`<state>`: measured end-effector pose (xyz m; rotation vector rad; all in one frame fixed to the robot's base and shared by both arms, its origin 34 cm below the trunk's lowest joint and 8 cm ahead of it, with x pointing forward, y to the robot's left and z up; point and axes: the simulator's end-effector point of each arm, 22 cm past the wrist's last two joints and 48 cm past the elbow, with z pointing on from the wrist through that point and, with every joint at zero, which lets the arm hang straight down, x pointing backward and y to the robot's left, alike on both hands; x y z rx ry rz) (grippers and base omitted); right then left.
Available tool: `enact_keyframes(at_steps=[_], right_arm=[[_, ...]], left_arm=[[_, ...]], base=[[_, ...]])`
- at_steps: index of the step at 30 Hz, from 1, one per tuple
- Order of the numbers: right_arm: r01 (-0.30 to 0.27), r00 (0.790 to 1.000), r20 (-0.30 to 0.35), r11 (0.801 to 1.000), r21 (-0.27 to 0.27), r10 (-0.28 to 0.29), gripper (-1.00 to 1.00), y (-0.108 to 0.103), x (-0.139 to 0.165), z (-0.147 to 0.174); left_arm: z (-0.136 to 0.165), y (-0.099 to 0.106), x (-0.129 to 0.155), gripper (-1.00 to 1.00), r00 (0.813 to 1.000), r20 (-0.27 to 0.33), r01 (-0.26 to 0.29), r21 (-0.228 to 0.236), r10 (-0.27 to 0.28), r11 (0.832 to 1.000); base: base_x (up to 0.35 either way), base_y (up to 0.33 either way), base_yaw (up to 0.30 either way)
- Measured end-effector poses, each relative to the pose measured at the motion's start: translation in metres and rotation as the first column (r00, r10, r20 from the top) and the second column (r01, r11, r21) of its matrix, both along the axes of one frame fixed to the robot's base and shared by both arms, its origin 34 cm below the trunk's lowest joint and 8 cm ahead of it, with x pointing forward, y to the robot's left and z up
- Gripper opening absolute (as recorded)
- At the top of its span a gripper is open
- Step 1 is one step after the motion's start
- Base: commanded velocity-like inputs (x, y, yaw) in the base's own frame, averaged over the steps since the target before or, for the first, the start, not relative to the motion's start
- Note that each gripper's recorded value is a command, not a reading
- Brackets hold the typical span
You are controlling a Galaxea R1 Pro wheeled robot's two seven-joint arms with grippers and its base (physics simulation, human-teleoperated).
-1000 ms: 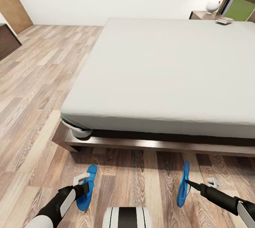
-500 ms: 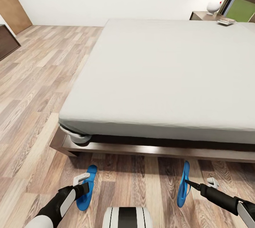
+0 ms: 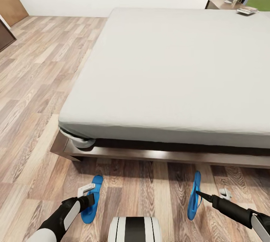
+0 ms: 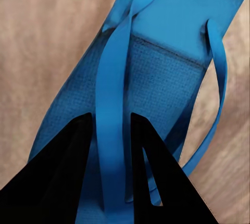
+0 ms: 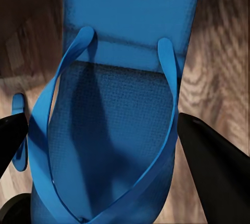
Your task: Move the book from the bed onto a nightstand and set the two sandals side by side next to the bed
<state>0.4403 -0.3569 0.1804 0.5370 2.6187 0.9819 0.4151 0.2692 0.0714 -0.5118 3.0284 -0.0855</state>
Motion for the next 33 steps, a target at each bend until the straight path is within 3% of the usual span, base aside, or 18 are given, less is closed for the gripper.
enact_keyframes(at_steps=[9, 33], right_arm=[[0.000, 0.999, -0.036, 1.000, 0.001, 0.000, -1.00, 0.000, -0.012, -0.014], [0.001, 1.000, -0.019, 1.000, 0.001, -0.001, -1.00, 0.000, -0.006, -0.007]], left_arm=[[-0.007, 0.000, -0.003, -1.00, 1.000, 0.006, -0.004, 0.001, 0.004, 1.000], [-0.005, 0.000, -0.002, -1.00, 1.000, -0.004, -0.012, -0.004, 0.012, 1.000]], base=[[0.000, 0.000, 0.000], [0.000, 0.000, 0.000]])
